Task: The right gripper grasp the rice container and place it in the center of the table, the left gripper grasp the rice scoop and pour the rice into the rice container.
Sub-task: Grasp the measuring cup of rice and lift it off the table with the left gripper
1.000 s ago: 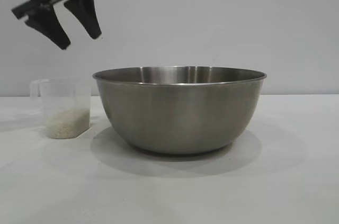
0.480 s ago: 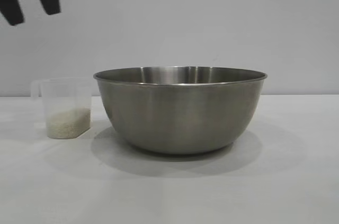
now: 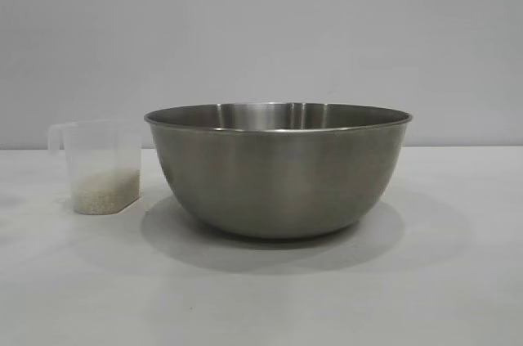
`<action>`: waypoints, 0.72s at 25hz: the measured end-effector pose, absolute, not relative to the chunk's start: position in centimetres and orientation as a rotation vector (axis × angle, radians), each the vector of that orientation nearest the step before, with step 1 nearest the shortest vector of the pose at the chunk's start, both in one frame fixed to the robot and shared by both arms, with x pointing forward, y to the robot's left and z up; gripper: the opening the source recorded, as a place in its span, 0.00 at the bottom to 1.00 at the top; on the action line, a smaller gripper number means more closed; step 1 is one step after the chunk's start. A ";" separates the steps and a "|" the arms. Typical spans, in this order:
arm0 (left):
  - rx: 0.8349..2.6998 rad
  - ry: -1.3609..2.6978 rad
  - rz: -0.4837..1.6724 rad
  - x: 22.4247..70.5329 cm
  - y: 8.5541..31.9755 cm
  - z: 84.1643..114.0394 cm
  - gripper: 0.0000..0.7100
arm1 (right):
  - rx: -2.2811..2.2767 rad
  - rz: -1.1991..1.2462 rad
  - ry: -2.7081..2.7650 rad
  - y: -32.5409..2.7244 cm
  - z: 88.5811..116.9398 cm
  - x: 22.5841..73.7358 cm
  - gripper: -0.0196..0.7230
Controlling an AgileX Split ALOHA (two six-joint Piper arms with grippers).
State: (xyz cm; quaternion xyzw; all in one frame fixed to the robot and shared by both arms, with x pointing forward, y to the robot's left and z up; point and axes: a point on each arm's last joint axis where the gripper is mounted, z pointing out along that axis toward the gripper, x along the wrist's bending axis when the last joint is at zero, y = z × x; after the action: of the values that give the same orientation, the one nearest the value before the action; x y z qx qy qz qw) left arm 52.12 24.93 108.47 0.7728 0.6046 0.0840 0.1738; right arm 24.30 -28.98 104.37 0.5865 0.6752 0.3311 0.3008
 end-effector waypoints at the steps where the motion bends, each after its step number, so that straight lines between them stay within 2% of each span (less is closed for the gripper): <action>1: 2.168 1.703 0.270 51.4 25.1 108.2 0.57 | 1.556 0.879 1.792 -29.0 104.4 24.3 0.78; 9: 1.889 1.638 0.465 46.7 25.8 104.6 0.57 | 1.555 0.880 1.790 -29.0 104.4 24.3 0.78; 18: 1.676 1.654 0.642 43.2 27.1 97.7 0.57 | 1.555 0.880 1.790 -29.0 104.4 24.3 0.78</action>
State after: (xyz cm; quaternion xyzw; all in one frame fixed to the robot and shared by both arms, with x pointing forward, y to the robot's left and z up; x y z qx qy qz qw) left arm 43.22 27.09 97.67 0.6449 0.6366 0.2471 0.3432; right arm 24.31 -28.98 104.38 0.5863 0.6748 0.3317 0.3014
